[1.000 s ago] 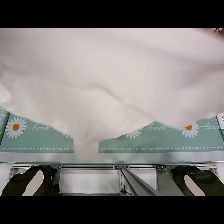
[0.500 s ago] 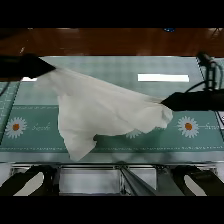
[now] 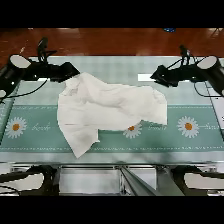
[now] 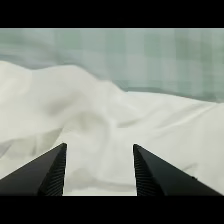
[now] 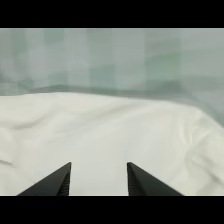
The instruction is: Fold the shirts.
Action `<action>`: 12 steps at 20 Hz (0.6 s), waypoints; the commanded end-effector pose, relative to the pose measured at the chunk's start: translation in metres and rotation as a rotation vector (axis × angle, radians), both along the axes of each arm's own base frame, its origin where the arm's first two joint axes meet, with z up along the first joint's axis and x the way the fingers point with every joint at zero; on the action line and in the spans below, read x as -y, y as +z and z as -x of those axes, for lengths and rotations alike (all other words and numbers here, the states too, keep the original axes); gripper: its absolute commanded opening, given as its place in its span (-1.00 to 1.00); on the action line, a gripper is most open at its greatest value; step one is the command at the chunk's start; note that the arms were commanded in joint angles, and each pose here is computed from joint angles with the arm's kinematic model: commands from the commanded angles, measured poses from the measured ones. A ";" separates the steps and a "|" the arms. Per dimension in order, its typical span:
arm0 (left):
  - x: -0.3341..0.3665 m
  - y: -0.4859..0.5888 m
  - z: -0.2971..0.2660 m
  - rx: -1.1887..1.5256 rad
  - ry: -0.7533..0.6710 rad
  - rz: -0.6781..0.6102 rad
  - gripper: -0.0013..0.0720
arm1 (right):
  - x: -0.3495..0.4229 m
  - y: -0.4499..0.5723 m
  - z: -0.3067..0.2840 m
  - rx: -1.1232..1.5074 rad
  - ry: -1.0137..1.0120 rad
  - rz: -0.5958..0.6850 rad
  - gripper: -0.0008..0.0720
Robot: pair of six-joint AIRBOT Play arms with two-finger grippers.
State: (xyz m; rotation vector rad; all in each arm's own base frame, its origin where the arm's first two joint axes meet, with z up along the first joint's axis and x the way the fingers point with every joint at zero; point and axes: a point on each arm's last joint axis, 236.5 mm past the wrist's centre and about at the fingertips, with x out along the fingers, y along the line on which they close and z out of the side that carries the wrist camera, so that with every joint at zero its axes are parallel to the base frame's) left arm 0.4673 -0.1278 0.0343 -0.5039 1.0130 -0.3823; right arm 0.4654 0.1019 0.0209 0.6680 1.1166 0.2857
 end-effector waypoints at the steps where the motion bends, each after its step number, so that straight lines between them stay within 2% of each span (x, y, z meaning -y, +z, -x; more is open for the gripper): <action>1: -0.065 -0.028 0.033 -0.231 0.019 -0.137 0.41 | 0.050 0.024 -0.005 -0.022 0.000 -0.073 0.16; 3: -0.124 -0.045 0.079 -0.422 0.061 -0.202 0.41 | 0.106 0.028 0.029 -0.071 0.000 0.030 0.14; 6: -0.152 -0.067 0.132 -0.530 0.167 -0.139 0.42 | 0.178 -0.004 0.108 -0.242 -0.058 0.270 0.14; 7: -0.152 -0.078 0.150 -0.545 0.189 -0.117 0.42 | 0.183 -0.016 0.130 -0.272 -0.105 0.278 0.14; 10: -0.135 -0.106 0.197 -0.628 0.219 -0.023 0.41 | 0.138 -0.047 0.174 -0.241 -0.143 0.139 0.14; 12: -0.122 -0.115 0.206 -0.651 0.234 0.062 0.41 | 0.109 -0.056 0.189 -0.218 -0.159 0.050 0.14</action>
